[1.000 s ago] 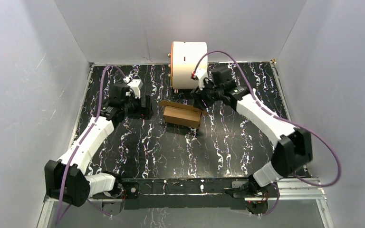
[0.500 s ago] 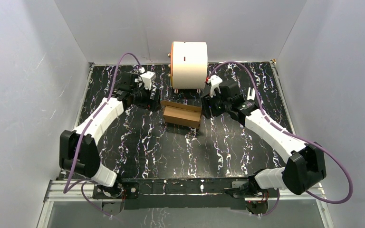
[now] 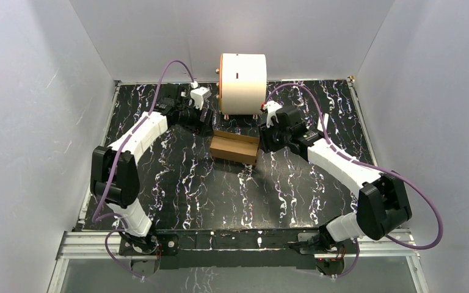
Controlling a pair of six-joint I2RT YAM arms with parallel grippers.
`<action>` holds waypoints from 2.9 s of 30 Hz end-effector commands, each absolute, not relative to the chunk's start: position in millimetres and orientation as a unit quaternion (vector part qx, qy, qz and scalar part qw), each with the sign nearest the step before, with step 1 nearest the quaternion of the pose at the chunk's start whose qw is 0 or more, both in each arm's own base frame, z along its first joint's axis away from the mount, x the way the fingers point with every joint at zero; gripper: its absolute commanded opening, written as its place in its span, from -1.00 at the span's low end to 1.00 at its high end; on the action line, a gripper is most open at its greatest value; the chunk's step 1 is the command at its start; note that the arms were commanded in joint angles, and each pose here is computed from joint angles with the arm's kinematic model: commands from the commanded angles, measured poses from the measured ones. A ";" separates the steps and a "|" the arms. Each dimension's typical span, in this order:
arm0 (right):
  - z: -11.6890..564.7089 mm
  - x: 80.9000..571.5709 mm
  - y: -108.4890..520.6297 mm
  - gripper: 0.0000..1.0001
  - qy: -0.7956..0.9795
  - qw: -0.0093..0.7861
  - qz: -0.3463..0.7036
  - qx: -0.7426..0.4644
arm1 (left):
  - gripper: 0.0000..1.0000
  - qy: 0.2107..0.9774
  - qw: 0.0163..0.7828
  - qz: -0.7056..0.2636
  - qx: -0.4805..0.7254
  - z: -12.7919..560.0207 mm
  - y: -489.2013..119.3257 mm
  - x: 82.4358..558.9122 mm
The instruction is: Fold the paper box
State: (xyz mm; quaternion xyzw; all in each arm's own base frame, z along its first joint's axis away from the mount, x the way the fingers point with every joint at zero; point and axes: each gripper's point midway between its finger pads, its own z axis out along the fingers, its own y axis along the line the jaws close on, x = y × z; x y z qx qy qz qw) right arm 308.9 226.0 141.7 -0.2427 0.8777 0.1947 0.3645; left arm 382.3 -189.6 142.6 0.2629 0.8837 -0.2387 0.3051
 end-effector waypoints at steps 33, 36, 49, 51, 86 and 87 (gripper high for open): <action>160.8 325.8 245.6 -1.00 0.889 0.365 0.204 -0.187 | -0.93 0.905 0.250 -0.292 0.183 147.6 -224.1 351.2; 161.1 325.2 247.9 -1.00 0.893 0.364 0.197 -0.175 | -1.00 0.917 0.257 -0.267 0.151 147.9 -219.6 349.5; 159.1 324.2 262.9 -1.00 0.910 0.375 0.155 -0.078 | -1.00 0.919 0.295 -0.246 0.086 157.1 -232.8 344.4; 160.0 324.2 265.3 -1.00 0.905 0.389 0.155 -0.077 | -1.00 0.920 0.295 -0.243 0.085 155.6 -232.7 342.5; 112.3 301.3 237.9 -1.00 0.892 0.428 0.103 -0.098 | -0.71 0.913 0.336 -0.225 0.047 166.8 -211.0 328.3; 112.0 301.0 237.8 -1.00 0.892 0.430 0.102 -0.098 | -0.67 0.913 0.338 -0.225 0.045 168.8 -209.6 326.8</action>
